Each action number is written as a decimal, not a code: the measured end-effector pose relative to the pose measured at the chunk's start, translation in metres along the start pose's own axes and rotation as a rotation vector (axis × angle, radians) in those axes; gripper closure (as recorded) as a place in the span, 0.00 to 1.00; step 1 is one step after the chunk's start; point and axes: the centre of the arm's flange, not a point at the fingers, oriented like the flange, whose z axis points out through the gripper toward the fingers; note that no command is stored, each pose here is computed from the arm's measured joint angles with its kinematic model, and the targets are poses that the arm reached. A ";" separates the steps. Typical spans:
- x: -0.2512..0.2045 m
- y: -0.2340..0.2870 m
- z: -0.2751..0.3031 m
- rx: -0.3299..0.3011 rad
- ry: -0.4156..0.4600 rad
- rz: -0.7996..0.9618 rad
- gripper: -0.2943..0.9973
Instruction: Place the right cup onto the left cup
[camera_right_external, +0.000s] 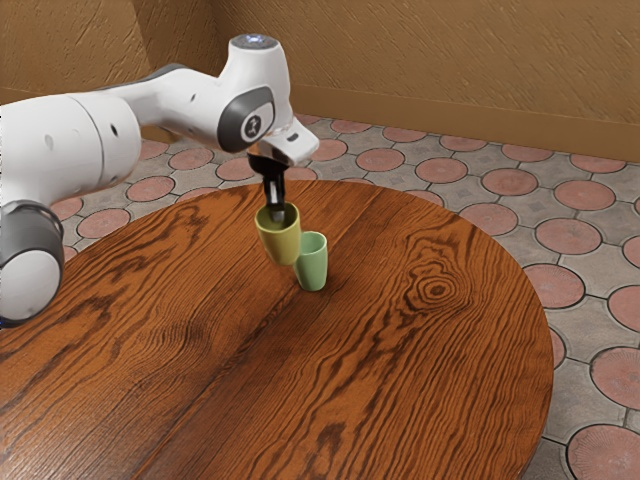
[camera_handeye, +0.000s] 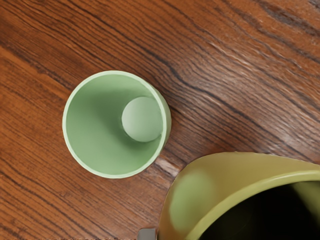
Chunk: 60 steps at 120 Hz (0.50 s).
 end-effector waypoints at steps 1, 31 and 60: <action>0.000 -0.001 0.000 0.002 -0.001 0.001 0.84; 0.008 -0.019 -0.009 0.042 -0.012 0.038 0.84; 0.025 -0.028 0.008 0.048 -0.025 0.084 0.84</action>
